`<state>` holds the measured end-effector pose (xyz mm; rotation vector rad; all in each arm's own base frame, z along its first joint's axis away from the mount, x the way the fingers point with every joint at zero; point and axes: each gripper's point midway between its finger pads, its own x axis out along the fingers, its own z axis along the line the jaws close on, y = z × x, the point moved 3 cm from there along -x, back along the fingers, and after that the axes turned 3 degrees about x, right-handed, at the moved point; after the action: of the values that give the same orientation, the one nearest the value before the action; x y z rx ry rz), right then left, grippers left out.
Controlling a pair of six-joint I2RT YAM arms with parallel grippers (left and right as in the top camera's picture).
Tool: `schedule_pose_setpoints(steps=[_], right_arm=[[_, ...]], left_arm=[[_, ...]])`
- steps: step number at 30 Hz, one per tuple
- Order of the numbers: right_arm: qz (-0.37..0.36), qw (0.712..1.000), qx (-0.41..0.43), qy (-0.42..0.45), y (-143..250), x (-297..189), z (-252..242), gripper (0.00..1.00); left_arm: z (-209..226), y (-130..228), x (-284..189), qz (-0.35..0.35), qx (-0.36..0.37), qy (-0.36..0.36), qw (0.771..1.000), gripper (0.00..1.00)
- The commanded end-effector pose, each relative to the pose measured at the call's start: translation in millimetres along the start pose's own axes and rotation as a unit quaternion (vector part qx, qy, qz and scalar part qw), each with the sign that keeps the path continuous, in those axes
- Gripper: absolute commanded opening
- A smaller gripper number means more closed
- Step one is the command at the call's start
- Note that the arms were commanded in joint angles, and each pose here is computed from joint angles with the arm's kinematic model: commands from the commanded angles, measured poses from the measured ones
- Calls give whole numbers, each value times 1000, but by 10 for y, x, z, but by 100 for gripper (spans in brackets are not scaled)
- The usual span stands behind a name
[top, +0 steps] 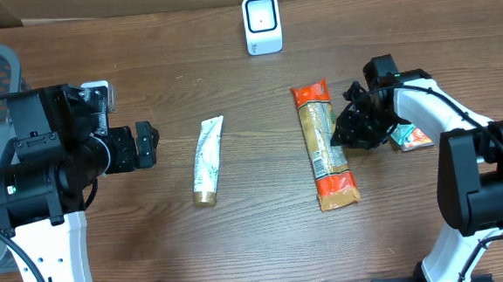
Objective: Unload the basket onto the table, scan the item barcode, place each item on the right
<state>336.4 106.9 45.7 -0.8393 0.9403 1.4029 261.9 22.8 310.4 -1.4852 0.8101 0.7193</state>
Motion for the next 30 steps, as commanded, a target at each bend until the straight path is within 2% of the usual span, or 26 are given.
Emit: schedule_pose_setpoints(steps=[1,8,13,16,18,20,24,27,30], right_arm=[[12,998,-48,-24,48,53,116,56],[11,998,-50,-31,38,66,136,78],[31,996,-48,-66,61,212,207,80],[55,993,-61,-80,124,369,277,76],[68,993,-68,-76,168,469,308,71],[75,992,-75,-71,198,537,342,62],[73,991,-85,-69,199,568,394,29],[74,991,-85,-79,206,562,422,10],[76,987,-81,-115,201,521,515,4]], left_arm=[[-2,-48,-32,-9,5,3,1000,99],[-2,-48,-32,-9,5,3,1000,100],[-2,-48,-32,-9,5,3,1000,99],[-2,-48,-32,-9,5,3,1000,100],[-2,-48,-32,-9,5,3,1000,100],[-2,-48,-32,-9,5,3,1000,100],[-2,-47,-32,-9,5,3,1000,100],[-2,-47,-32,-9,5,3,1000,100],[-2,-48,-32,-9,5,3,1000,100]])
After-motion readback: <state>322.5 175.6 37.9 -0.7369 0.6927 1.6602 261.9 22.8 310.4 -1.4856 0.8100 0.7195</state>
